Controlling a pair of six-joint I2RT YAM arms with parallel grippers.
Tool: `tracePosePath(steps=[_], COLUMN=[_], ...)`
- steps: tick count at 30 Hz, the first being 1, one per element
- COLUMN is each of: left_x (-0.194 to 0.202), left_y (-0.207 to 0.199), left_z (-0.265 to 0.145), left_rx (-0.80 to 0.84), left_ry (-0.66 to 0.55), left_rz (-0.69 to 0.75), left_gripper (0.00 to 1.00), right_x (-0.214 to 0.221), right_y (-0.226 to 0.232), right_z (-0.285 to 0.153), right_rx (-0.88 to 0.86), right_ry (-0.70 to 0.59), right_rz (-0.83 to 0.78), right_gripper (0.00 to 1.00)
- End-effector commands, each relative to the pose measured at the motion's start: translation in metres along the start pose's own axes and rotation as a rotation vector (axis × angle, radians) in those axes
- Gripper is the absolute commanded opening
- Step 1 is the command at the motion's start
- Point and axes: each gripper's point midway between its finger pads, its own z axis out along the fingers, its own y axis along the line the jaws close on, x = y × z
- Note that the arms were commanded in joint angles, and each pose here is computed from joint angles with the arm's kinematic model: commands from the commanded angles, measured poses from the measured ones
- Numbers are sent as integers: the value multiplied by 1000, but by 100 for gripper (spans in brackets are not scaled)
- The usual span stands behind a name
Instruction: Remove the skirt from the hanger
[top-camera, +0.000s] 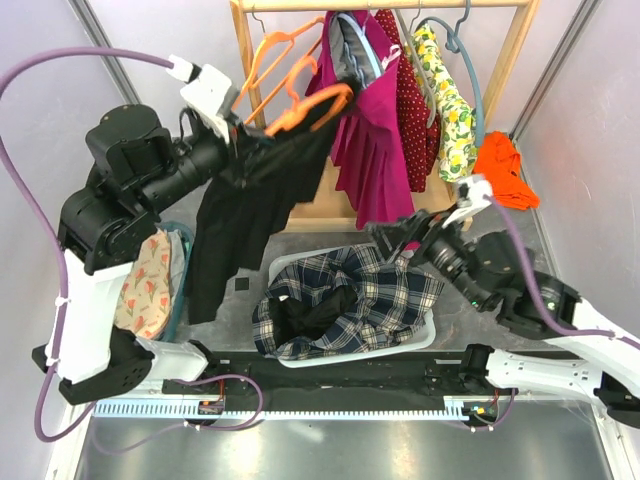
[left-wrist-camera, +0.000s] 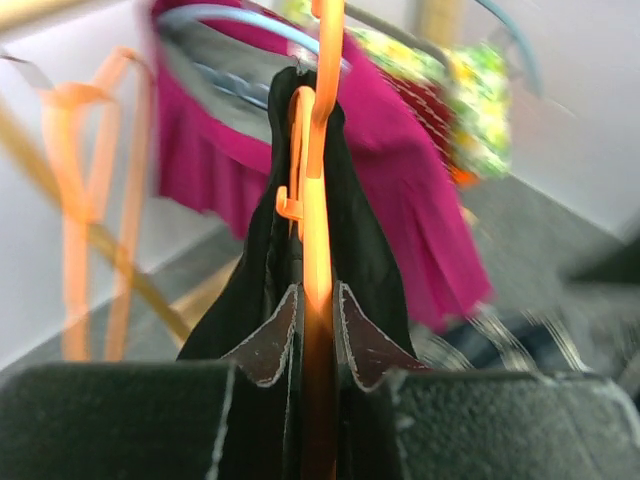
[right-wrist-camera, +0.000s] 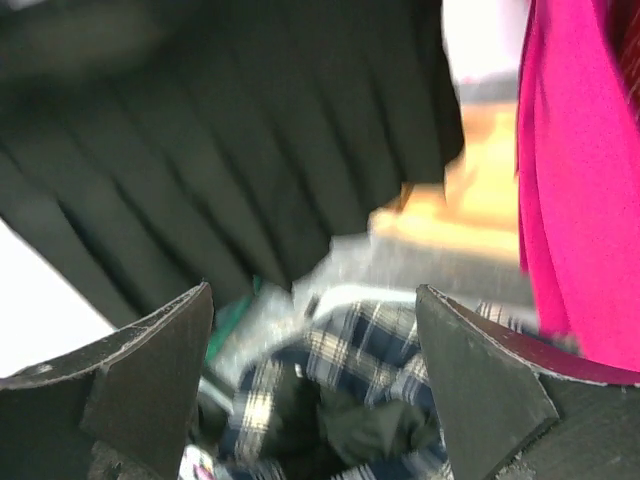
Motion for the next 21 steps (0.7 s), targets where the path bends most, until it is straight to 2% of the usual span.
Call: tracePosePath(steps=[1, 7, 14, 21], left_x=[-6, -14, -28, -25], left_y=[-55, -60, -69, -71], left_z=[-45, -78, -104, -113], left_rx=[325, 359, 416, 424], left_ry=[-36, -79, -129, -128], left_rz=[43, 59, 73, 76], left_gripper=[2, 2, 2, 2], right_x=[-81, -133, -126, -134], right_y=[16, 36, 40, 53], right_z=[-17, -33, -14, -3], right_rx=[2, -64, -44, -67], right_ry=[-204, -346, -354, -384], right_rz=[-7, 41, 52, 63], right_gripper=[89, 89, 89, 88])
